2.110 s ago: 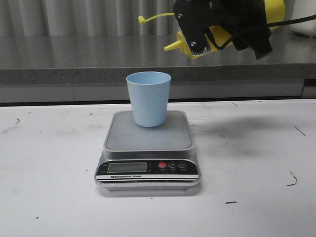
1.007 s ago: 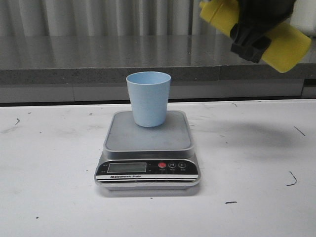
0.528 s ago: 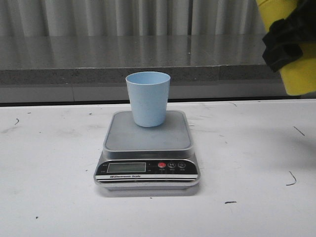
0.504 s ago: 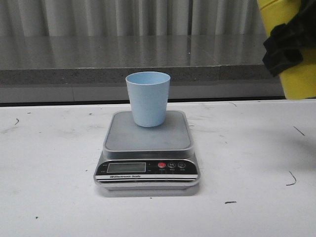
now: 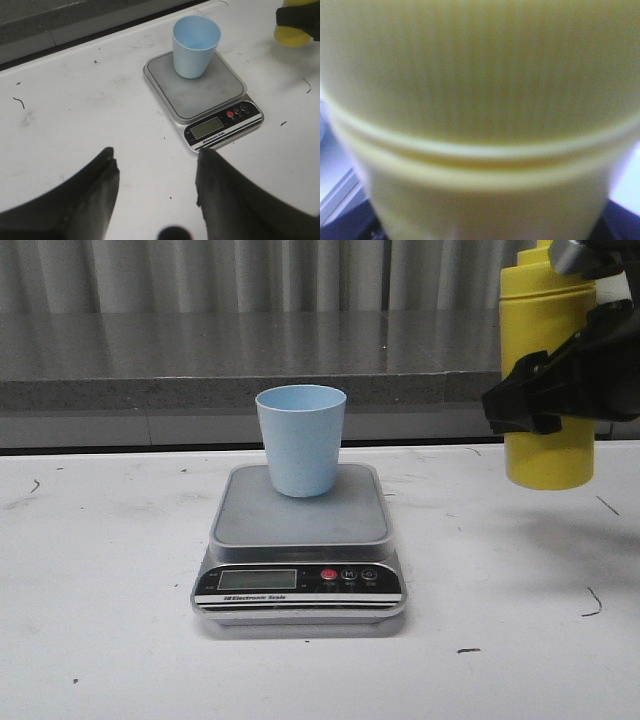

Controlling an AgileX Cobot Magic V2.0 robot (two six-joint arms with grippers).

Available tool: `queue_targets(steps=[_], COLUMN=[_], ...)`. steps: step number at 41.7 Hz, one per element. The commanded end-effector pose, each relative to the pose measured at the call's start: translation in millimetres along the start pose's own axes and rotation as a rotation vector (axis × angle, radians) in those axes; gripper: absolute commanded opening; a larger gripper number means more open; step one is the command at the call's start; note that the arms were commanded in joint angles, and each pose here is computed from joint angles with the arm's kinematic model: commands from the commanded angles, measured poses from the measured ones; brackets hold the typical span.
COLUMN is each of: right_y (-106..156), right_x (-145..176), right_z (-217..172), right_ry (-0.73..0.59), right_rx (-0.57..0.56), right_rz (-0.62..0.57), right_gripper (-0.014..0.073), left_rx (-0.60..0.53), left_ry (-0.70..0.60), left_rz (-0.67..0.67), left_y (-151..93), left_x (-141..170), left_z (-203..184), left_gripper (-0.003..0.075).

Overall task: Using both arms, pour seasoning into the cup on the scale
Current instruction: 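Tilt the yellow bottle upright and move it back beside the scale, then lower the yellow bottle onto the table with the right gripper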

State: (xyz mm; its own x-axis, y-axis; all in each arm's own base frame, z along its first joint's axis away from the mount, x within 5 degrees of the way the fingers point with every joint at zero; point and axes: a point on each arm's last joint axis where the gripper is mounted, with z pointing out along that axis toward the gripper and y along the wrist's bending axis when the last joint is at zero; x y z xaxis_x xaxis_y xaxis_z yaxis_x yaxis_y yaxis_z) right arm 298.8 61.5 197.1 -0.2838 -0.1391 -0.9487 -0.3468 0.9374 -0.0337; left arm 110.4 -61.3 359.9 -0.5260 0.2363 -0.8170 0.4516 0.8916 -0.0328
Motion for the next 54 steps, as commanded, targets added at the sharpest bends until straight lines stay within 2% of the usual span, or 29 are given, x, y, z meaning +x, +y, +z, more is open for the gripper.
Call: queue_targets(steps=[1,19,43,54], right_y=[-1.5,-6.9,-8.7,-4.1], right_x=[-24.8,1.7,10.7,14.9], right_z=[1.6,30.4,63.5,64.4], right_ry=[-0.239,-0.365,-0.377,-0.334], right_rx=[-0.013,0.014,-0.016,-0.061], right_rz=[0.013,0.036,-0.008,-0.037], right_gripper=[0.0360,0.0360,0.0366,0.0478], left_rx=[0.006,0.006,0.006,0.006], left_ry=[-0.093,-0.093,-0.093,-0.093], left_rz=[-0.009,-0.009,-0.009,-0.009], left_y=[-0.5,-0.5,-0.5,-0.5], left_x=[-11.8,-11.8,-11.8,-11.8], left_z=[-5.3,-5.3,-5.3,-5.3], left_gripper=[0.0356,0.0356,0.0356,0.0356])
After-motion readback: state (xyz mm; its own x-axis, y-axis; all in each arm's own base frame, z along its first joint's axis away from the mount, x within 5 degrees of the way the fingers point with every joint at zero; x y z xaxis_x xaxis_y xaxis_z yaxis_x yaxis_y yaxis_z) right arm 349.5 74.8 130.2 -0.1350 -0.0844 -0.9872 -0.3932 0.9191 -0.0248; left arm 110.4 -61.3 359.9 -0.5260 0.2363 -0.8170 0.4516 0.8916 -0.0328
